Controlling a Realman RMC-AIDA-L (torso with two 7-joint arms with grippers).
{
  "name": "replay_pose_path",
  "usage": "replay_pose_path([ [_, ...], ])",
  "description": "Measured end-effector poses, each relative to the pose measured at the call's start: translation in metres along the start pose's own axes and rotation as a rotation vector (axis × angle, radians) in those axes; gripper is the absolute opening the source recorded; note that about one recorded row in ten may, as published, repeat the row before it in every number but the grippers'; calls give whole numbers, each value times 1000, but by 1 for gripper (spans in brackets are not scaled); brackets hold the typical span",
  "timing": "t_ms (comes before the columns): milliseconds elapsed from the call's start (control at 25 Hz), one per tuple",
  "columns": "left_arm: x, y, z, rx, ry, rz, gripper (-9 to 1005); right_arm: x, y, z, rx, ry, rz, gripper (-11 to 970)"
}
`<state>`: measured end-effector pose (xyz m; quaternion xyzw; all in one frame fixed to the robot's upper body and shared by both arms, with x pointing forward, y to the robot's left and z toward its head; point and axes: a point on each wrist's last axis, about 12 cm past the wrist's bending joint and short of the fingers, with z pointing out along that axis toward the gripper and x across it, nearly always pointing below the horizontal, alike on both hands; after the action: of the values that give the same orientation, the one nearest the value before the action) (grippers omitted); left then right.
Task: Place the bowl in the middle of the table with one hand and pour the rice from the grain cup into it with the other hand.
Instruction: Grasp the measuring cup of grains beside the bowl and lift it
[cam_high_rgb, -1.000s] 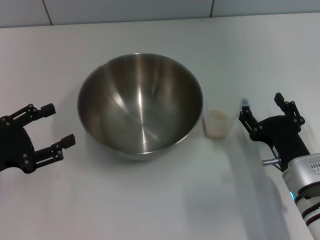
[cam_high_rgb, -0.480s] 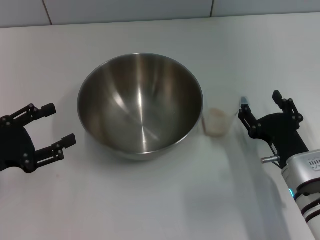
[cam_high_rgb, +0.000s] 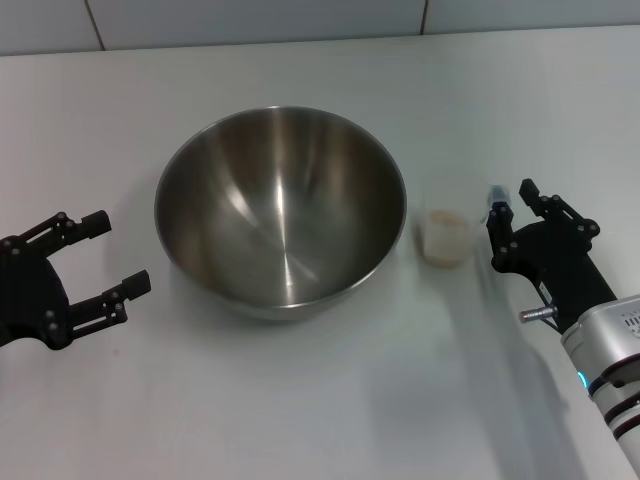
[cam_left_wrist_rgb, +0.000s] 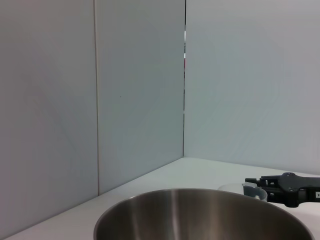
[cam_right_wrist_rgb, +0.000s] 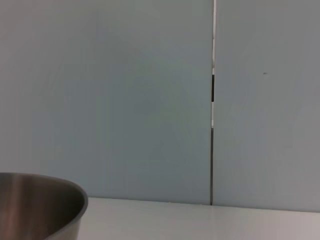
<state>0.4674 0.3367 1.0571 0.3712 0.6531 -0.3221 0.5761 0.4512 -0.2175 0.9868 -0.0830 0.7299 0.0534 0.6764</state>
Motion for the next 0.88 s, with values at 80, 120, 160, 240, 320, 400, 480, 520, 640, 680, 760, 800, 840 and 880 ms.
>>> replay_pose_path([
  [80,0,0,0,0,0,0,818,0,0,0,-1,-1,1,444],
  [120,0,0,0,0,0,0,818,0,0,1,-1,-1,1,398],
  [160,0,0,0,0,0,0,818,0,0,1,0,-2,1,349],
  [240,0,0,0,0,0,0,818,-1,0,1,1,-4,1,252],
  [320,0,0,0,1,0,0,818,-1,-1,2,2,-5,1,154],
  [400,0,0,0,2,0,1,818,-1,-1,2,2,-5,0,112],
  [480,0,0,0,6,1,2,818,-1,0,2,-1,-5,-1,70],
  [520,0,0,0,9,2,3,818,-1,0,2,-3,-5,-2,49],
  [640,0,-1,0,14,5,4,818,-1,0,3,-6,-6,-3,24],
  [680,-1,-1,1,15,5,4,818,-1,0,3,-6,-6,-4,22],
  [760,-1,-1,0,15,5,4,818,-2,0,3,-8,-7,-4,20],
  [800,-1,-1,0,15,5,4,818,-2,0,3,-8,-7,-1,19],
  [840,-1,0,0,15,6,5,818,-2,0,3,-9,-7,1,19],
  [880,-1,0,-1,15,6,5,818,-2,0,3,-9,-7,4,19],
])
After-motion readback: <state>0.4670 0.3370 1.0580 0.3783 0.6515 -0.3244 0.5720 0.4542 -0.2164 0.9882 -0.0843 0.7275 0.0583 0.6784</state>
